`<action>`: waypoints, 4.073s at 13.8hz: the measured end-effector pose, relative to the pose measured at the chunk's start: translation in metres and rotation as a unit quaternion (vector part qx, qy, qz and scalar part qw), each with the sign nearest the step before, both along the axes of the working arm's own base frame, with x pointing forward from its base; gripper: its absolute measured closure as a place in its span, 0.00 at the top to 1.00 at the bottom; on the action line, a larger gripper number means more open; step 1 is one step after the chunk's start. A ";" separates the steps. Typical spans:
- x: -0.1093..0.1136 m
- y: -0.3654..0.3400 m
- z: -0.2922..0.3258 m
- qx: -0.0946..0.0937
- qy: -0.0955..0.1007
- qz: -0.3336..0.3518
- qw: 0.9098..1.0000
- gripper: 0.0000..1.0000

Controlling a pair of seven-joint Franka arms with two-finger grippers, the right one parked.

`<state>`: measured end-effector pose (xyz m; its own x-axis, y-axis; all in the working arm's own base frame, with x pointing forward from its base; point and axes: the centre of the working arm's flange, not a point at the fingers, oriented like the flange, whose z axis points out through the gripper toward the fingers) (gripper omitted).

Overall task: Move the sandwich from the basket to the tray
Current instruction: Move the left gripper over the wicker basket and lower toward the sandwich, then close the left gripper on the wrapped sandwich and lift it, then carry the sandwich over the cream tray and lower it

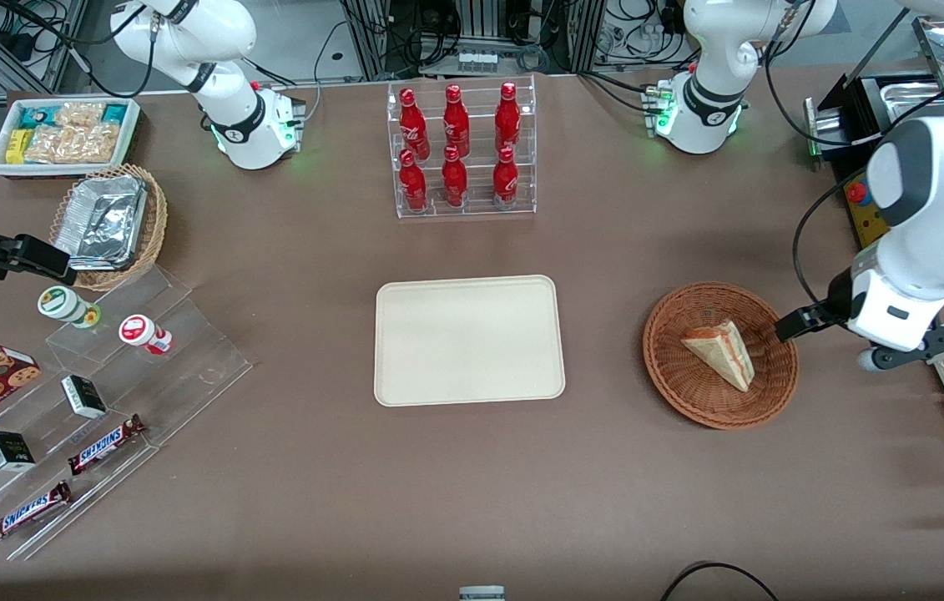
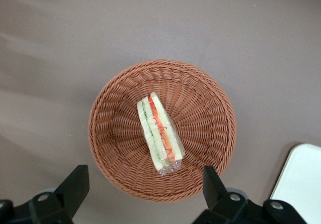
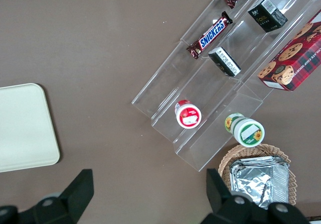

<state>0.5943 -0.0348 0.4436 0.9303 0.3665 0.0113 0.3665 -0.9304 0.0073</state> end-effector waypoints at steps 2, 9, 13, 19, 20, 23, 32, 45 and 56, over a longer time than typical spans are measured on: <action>-0.008 -0.011 -0.021 -0.003 -0.015 0.033 0.999 1.00; -0.046 -0.027 -0.098 -0.009 -0.032 0.059 0.998 1.00; -0.049 -0.027 -0.122 -0.009 -0.023 0.061 0.998 1.00; -0.046 -0.027 -0.154 -0.009 -0.013 0.062 0.998 1.00; -0.046 -0.027 -0.157 -0.009 -0.011 0.062 0.998 1.00; -0.046 -0.027 -0.169 -0.009 -0.008 0.063 0.998 1.00; -0.046 -0.028 -0.193 -0.009 0.000 0.064 0.998 0.95; -0.026 -0.037 -0.116 -0.005 0.013 0.056 0.998 0.25; -0.026 -0.210 -0.010 -0.029 0.002 -0.096 0.995 0.15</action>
